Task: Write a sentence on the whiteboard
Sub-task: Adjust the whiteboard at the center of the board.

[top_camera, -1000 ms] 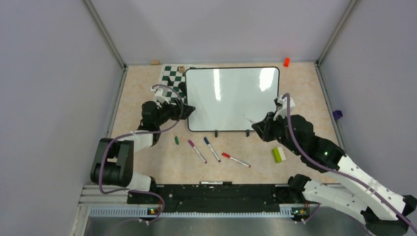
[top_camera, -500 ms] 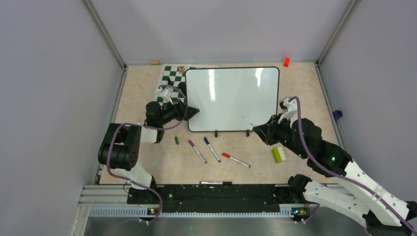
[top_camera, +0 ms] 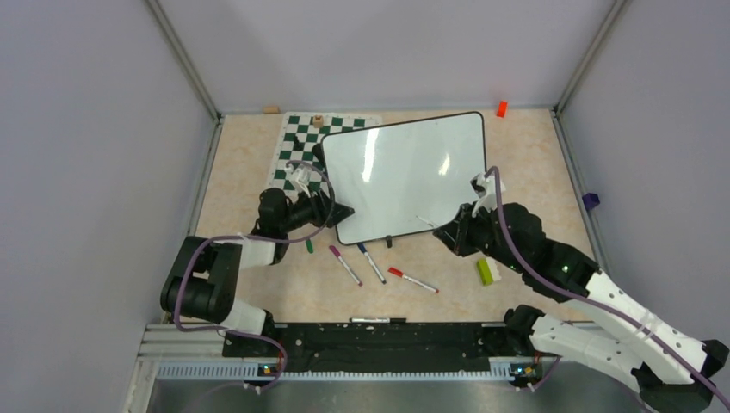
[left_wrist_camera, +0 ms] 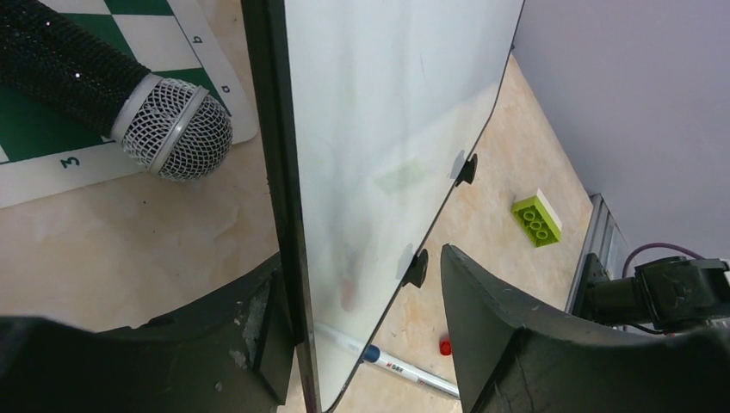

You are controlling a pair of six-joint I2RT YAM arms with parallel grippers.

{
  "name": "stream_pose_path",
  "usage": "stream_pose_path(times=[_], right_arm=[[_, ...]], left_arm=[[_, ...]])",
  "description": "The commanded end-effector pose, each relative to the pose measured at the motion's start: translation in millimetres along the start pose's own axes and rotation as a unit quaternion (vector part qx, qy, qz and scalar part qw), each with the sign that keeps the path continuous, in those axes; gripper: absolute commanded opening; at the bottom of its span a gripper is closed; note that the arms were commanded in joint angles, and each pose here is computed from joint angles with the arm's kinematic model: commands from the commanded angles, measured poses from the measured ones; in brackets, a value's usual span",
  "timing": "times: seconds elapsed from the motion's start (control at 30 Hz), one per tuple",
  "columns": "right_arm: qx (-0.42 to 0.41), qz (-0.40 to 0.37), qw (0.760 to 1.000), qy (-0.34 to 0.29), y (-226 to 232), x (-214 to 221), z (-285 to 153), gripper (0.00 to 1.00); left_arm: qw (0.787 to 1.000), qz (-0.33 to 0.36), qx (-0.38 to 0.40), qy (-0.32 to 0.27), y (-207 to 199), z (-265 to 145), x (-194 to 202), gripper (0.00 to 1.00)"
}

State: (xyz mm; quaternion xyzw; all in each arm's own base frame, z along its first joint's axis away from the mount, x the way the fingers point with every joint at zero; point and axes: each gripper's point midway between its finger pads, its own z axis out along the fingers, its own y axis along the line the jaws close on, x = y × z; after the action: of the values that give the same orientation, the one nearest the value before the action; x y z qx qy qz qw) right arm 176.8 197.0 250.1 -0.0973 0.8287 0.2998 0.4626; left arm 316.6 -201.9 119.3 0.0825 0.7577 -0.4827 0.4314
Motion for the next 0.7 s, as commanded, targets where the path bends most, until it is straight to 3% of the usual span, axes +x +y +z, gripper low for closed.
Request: stream_pose_path(times=[0.0, 0.13, 0.33, 0.53, 0.67], right_arm=[[-0.010, -0.006, 1.000, 0.008, 9.1, -3.9, 10.3, 0.00], [-0.006, -0.024, 1.000, 0.016, 14.2, -10.7, 24.2, 0.00], [-0.020, -0.041, 0.999, 0.007, 35.6, -35.9, 48.2, 0.00], [-0.031, -0.069, 0.997, 0.009, 55.9, -55.4, 84.4, 0.00], [-0.027, -0.088, 0.996, 0.008, 64.9, -70.3, 103.5, 0.00]], left_arm=[[1.000, 0.018, -0.004, -0.009, -3.1, -5.7, 5.0, 0.64], [1.000, 0.021, -0.007, -0.022, -4.0, -7.2, 2.5, 0.69], [0.999, 0.025, -0.009, -0.022, -0.5, -4.8, 3.6, 0.68], [1.000, 0.015, 0.008, 0.004, 0.0, 2.9, 8.2, 0.48], [1.000, 0.008, 0.006, 0.014, 3.6, 5.5, 10.8, 0.42]])
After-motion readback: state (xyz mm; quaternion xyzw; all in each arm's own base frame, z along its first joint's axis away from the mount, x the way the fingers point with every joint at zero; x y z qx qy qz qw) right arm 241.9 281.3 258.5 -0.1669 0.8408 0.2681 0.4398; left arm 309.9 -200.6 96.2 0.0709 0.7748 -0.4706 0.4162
